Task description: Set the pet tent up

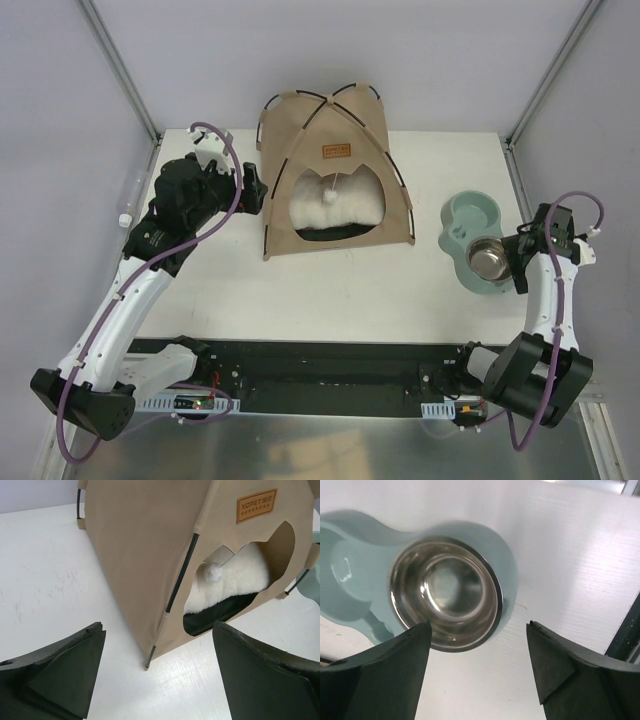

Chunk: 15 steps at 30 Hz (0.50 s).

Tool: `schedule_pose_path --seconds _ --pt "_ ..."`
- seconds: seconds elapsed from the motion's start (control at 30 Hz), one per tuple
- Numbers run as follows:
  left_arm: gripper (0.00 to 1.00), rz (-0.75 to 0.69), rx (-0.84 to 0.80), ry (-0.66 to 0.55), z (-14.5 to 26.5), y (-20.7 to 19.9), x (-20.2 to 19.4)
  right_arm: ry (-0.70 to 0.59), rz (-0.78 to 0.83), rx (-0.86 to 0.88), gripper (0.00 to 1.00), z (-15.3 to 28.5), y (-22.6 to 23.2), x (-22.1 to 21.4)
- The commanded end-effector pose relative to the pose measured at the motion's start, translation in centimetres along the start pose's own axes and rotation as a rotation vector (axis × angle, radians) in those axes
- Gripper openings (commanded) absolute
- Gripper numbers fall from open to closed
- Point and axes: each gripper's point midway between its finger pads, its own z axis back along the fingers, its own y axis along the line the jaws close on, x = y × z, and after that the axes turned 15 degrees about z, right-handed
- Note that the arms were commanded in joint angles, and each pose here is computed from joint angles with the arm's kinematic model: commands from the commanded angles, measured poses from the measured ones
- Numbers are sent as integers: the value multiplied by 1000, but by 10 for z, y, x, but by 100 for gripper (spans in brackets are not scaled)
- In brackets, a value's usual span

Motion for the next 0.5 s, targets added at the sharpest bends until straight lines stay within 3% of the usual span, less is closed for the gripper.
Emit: schedule_pose_path --seconds 0.0,0.27,0.47 --pt "92 11 103 -51 0 13 21 -81 44 -82 85 16 -14 26" --pt "93 55 373 -52 -3 65 40 -149 71 54 87 45 20 40" --pt "93 138 602 -56 10 138 71 -154 61 121 87 57 39 48"
